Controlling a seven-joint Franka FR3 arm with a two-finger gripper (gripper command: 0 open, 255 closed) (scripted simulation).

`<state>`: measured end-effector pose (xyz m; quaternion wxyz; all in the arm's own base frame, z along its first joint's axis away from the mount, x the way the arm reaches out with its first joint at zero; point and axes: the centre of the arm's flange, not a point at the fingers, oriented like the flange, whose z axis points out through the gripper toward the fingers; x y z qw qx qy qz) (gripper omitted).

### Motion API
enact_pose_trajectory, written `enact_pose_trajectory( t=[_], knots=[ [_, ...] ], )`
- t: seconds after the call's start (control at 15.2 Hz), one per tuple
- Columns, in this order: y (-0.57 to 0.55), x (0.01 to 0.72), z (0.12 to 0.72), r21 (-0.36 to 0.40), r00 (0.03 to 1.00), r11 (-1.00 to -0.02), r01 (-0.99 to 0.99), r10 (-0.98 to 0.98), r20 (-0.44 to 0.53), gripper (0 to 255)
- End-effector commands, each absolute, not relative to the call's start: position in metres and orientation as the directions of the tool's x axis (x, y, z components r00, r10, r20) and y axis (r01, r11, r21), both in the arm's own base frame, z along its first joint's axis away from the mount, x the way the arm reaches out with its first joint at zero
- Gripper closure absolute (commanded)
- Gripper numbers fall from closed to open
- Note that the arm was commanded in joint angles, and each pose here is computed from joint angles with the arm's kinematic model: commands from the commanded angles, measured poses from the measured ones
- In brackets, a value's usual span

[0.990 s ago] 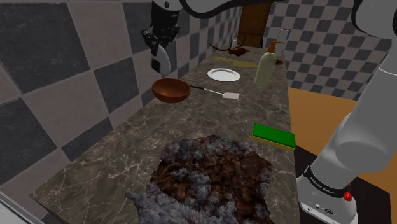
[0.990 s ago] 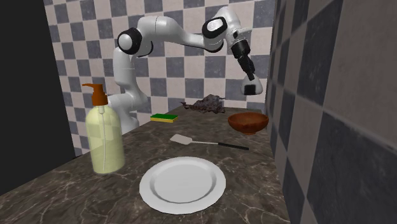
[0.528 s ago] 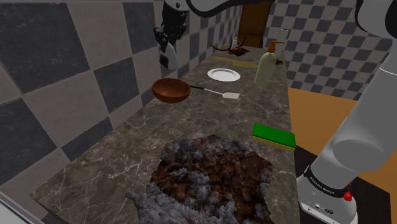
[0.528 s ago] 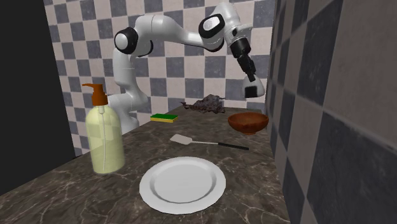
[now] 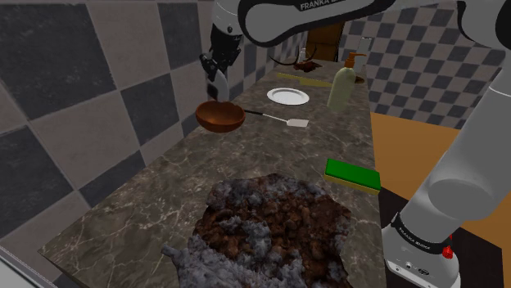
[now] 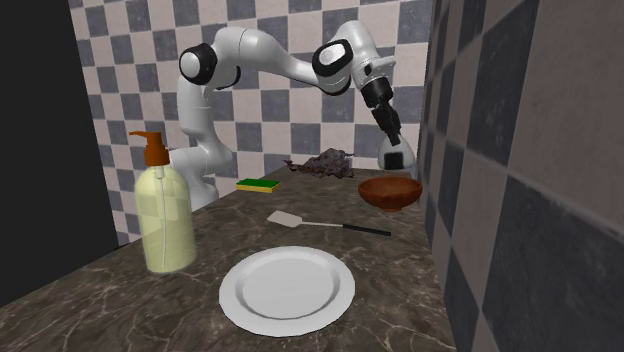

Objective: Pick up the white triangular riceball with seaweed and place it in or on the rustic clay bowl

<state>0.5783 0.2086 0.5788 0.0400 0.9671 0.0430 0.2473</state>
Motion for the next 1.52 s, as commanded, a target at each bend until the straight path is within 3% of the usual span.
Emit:
enact_pose_trajectory(
  t=[0.0,0.92,0.99,1.45],
  knots=[
    [0.209,0.578,0.569,0.099,0.874,-0.993,0.063,0.103,0.476,255],
    [0.209,0.578,0.539,0.099,0.874,-0.993,0.063,0.103,0.476,255],
    [0.209,0.578,0.539,0.099,0.874,-0.993,0.063,0.103,0.476,0],
    [0.210,0.565,0.562,0.099,0.874,-0.993,0.063,0.103,0.476,0]
  ],
)
